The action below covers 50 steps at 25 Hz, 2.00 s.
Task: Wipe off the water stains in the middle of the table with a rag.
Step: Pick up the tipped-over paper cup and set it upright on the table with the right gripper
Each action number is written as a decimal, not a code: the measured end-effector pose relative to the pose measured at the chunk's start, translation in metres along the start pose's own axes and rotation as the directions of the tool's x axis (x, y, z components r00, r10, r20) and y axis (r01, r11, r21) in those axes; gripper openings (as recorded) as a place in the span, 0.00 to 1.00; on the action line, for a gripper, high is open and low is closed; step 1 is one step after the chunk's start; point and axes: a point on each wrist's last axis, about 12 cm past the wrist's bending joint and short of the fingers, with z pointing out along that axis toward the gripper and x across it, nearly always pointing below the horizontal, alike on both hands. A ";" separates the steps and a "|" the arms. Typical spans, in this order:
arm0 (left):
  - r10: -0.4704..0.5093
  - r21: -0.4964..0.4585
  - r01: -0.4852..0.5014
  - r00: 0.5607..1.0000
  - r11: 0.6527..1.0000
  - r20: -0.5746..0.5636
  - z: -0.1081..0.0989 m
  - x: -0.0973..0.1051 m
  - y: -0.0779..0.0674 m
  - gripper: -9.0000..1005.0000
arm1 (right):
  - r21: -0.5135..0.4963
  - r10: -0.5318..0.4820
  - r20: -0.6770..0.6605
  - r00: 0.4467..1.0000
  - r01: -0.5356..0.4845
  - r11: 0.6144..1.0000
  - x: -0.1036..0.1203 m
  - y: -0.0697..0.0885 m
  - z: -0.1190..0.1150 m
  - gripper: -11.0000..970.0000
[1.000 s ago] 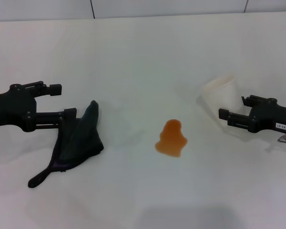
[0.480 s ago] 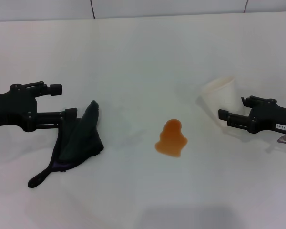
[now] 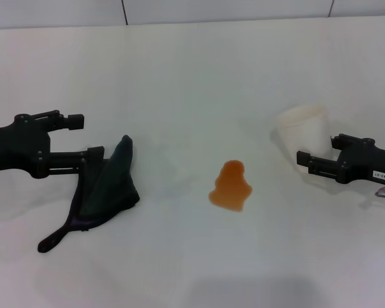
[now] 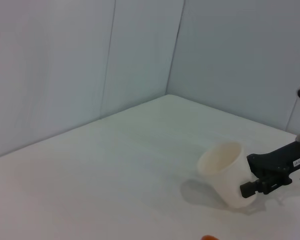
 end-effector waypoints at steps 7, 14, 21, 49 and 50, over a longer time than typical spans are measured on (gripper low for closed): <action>0.001 0.004 -0.001 1.000 1.000 -0.002 0.000 0.000 0.000 0.86 | -0.002 0.027 -0.012 1.000 -0.027 1.000 0.006 0.001 -0.002 0.74; 0.010 0.010 -0.010 1.000 1.000 -0.003 0.001 -0.003 0.001 0.86 | -0.016 0.054 -0.013 0.998 -0.055 0.998 0.013 0.004 -0.007 0.75; 0.020 0.017 -0.020 1.000 1.000 -0.006 0.004 -0.007 0.002 0.86 | -0.018 0.078 -0.018 0.997 -0.078 0.997 0.018 0.005 -0.012 0.87; 0.022 0.020 -0.021 1.000 1.000 -0.001 0.005 -0.006 0.001 0.86 | 0.016 0.055 -0.034 0.998 -0.054 0.998 0.030 0.005 -0.023 0.90; 0.022 0.020 -0.022 1.000 1.000 -0.001 0.005 -0.006 0.001 0.86 | 0.018 0.056 -0.035 0.998 -0.056 0.998 0.031 0.005 -0.023 0.90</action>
